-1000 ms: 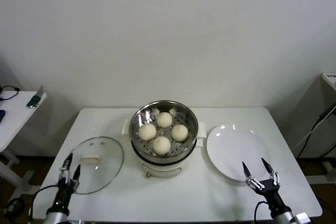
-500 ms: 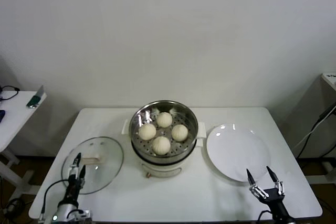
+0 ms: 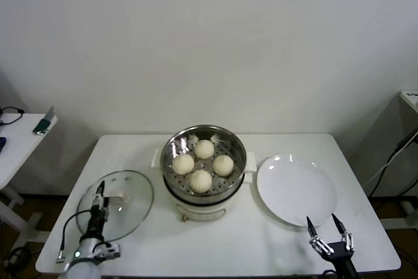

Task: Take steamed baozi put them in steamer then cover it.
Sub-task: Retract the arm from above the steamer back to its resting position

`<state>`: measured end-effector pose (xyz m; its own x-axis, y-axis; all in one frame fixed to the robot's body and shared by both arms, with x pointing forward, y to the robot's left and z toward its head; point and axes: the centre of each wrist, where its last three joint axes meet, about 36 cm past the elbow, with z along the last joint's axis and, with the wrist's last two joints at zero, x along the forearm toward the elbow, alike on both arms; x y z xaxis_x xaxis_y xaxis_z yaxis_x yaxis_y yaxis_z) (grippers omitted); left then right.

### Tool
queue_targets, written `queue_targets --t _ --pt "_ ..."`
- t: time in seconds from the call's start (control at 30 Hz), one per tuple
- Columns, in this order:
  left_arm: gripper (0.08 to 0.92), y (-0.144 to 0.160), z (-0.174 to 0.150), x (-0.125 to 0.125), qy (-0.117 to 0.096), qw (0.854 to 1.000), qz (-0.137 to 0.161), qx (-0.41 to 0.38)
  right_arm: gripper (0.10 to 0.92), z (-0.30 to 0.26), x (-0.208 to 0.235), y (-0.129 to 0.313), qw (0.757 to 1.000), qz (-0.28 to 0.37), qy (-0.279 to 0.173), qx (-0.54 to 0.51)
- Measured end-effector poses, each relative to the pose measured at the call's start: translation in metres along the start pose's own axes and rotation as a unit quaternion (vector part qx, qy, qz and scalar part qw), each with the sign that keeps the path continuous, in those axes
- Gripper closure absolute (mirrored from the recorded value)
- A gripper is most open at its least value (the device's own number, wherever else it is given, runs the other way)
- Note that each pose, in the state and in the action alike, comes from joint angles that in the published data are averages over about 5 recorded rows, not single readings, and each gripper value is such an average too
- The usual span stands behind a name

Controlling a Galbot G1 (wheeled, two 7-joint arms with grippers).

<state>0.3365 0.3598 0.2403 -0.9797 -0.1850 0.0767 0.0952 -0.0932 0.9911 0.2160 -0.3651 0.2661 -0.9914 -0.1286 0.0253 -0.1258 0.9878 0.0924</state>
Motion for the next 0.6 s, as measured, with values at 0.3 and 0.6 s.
queue_targets --t 0.3,0.6 --pt "0.595 -0.0103 -0.0014 -0.0041 0.007 1.0 0.009 -0.001 0.2 0.0041 0.0019 0.0071 1.0 0.004 -0.002 -0.007" --pt "0.836 -0.0061 -0.0006 -0.0106 0.012 1.0 -0.006 0.012 0.2 0.0059 0.0036 0.0098 1.0 0.01 0.0 -0.01"
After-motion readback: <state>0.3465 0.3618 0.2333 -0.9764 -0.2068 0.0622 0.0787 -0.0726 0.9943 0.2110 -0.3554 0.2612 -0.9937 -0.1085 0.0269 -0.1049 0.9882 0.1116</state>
